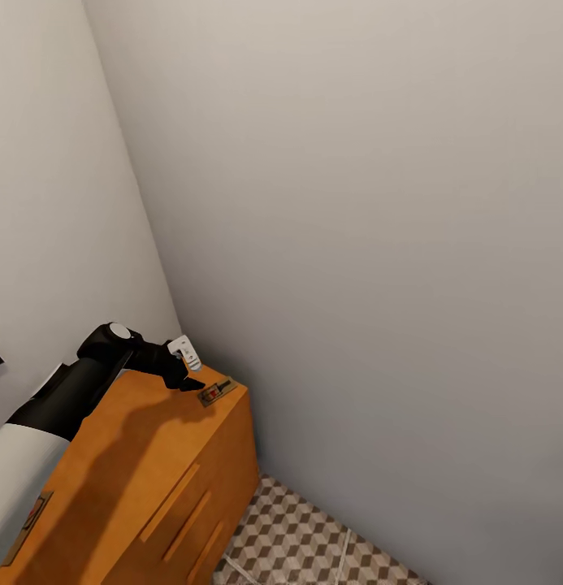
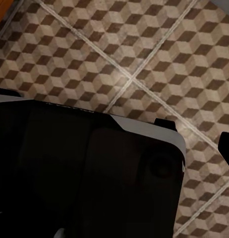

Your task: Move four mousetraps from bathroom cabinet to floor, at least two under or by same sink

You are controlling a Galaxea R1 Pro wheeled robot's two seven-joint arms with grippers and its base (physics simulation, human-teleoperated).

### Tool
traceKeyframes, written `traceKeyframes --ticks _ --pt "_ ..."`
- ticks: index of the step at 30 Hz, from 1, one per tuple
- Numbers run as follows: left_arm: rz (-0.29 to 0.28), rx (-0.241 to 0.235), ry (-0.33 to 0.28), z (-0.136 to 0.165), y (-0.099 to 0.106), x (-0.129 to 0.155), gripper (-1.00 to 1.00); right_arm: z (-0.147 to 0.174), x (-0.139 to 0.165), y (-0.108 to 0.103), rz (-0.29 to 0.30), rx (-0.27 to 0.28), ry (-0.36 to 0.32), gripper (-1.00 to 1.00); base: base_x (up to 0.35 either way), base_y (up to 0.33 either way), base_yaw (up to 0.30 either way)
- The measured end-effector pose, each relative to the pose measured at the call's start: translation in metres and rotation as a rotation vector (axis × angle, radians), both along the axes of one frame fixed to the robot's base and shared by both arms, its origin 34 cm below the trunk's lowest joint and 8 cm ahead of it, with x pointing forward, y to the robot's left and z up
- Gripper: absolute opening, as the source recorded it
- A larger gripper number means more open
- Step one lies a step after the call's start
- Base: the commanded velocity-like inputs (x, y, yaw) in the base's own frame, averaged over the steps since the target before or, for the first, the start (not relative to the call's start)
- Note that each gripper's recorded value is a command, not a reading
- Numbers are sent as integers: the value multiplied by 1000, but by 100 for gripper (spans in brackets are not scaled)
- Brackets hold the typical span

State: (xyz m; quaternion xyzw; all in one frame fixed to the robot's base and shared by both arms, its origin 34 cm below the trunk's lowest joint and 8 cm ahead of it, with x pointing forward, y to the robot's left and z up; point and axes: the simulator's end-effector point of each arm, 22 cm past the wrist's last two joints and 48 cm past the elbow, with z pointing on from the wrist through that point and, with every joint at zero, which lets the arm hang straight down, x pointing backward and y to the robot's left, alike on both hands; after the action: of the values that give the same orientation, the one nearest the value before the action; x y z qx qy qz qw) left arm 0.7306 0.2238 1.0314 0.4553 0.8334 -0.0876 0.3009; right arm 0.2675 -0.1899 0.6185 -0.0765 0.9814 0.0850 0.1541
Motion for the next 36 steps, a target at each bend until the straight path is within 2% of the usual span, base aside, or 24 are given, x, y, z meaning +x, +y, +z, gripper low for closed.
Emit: traceKeyframes --ticks 19,28,36 --pt "4 -5 17 -10 1 1 100 -3 -7 0 0 0 19 100 0 0 0" --pt "77 -64 -15 8 20 14 100 -3 -8 0 0 0 20 100 0 0 0" --pt "88 -73 -21 11 23 16 100 -3 -8 0 0 0 20 100 0 0 0"
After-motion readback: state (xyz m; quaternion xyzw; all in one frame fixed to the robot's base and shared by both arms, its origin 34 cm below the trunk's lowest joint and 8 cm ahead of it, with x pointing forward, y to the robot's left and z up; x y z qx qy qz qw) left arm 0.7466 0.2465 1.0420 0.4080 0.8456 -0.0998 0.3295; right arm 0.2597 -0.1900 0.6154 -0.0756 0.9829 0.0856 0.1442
